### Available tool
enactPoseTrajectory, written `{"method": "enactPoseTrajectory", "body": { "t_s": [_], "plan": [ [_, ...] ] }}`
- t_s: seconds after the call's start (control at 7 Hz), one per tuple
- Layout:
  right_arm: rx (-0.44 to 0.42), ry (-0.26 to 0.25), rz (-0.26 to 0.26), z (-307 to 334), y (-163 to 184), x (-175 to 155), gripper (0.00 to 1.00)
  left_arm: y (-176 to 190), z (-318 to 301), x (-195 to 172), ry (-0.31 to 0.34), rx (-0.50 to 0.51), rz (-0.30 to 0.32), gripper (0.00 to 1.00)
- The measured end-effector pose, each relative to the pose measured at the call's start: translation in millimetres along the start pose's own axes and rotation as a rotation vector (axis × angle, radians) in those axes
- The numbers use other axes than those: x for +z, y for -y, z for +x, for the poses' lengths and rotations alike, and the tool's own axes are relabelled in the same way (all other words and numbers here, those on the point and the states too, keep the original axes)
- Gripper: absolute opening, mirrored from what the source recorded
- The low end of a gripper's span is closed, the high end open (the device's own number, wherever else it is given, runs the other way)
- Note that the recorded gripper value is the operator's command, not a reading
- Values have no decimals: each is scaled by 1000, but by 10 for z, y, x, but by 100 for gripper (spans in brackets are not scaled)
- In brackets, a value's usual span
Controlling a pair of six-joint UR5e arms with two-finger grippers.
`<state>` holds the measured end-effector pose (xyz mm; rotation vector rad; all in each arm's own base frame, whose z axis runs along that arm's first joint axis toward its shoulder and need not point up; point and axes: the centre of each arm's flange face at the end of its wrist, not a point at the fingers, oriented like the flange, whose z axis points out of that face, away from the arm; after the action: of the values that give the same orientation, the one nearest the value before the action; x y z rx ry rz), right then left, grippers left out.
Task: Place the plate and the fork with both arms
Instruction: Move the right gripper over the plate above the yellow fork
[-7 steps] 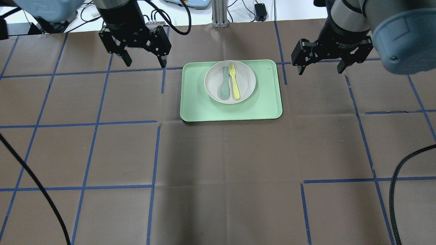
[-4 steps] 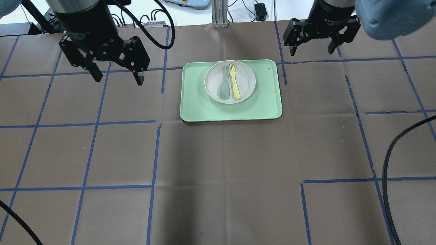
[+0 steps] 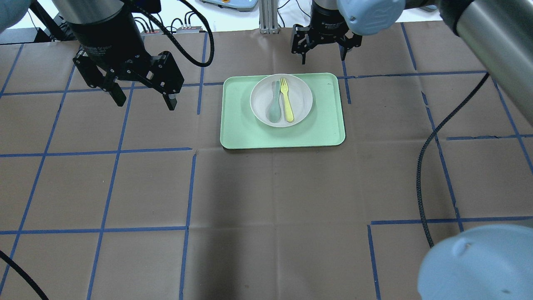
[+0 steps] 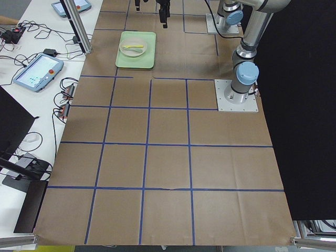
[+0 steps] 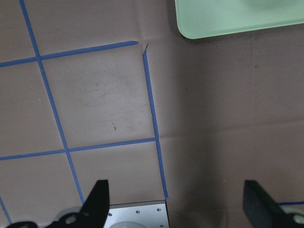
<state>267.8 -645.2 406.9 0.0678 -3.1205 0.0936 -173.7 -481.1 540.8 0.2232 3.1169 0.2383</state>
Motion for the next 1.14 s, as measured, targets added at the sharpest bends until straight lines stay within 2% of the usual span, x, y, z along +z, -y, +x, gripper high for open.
{"method": "enactPoseTrajectory", "body": {
  "t_s": [0.43, 0.71, 1.0, 1.14],
  "plan": [
    [-16, 2, -9, -474, 230, 839, 100, 9, -6, 7, 2, 9, -1, 100],
    [-19, -3, -19, -527, 306, 1246, 99, 7, -13, 3, 3, 9, 0, 100],
    [-17, -14, -7, -535, 339, 1668, 99, 3, -13, -1, 4, 9, 1, 100],
    [-15, -21, 1, -516, 309, 1836, 91, -1, -10, -3, 3, 9, 1, 100]
  ]
}}
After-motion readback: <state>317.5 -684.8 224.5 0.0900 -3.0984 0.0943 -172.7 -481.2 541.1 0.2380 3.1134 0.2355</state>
